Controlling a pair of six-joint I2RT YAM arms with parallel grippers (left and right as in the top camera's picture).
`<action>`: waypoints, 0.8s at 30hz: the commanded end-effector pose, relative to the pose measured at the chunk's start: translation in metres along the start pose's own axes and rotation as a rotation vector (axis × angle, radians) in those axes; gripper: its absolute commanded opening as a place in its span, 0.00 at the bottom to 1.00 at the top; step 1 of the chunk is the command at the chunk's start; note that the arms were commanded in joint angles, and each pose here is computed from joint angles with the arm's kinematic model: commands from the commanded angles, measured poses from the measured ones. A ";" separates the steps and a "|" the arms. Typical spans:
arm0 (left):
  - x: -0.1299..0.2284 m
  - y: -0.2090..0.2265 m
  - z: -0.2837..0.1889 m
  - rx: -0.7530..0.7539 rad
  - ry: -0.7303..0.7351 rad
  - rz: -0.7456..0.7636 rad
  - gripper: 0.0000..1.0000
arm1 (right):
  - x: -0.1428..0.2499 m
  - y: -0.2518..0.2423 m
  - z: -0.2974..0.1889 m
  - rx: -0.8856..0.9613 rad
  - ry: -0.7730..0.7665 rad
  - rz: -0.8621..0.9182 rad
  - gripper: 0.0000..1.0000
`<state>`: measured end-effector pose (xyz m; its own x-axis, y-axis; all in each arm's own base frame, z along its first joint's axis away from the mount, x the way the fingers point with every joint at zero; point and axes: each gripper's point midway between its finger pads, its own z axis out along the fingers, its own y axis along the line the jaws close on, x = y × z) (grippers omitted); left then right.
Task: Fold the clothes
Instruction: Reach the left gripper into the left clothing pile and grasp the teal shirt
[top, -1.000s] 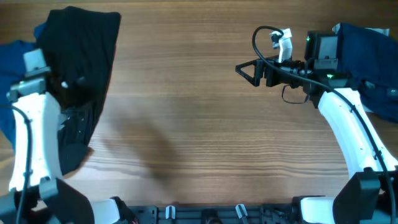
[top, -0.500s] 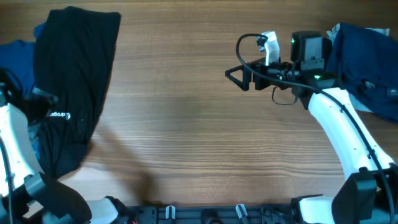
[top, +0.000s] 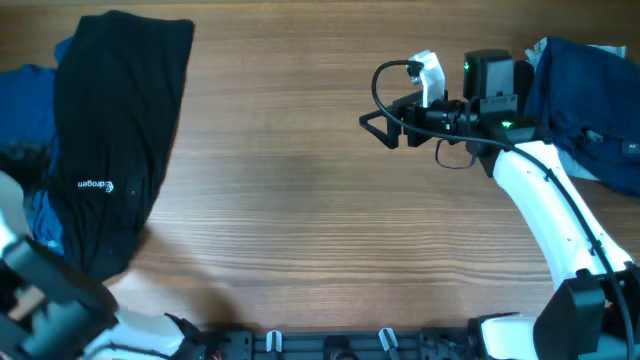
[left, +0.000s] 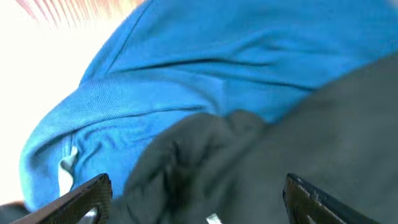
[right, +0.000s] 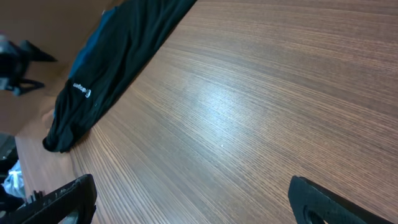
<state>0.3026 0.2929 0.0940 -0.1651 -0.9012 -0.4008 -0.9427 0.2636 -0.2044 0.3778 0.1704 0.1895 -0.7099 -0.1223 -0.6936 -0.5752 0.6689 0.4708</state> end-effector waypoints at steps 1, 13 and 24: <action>0.004 0.012 0.037 -0.053 0.037 0.020 0.87 | 0.000 -0.001 0.003 0.003 0.013 -0.037 0.99; -0.020 0.002 0.068 -0.029 -0.073 0.021 0.94 | 0.016 -0.011 0.002 0.058 0.076 -0.030 0.99; -0.008 0.024 0.109 -0.097 -0.033 0.007 0.91 | 0.015 -0.011 0.002 0.058 0.071 -0.027 0.99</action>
<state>0.3250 0.3345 0.0096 -0.1713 -0.8818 -0.4394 -0.9538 0.2601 -0.1502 0.3707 0.1616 0.1737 -0.7302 -0.1754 -0.6603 -0.5603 0.7068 0.4319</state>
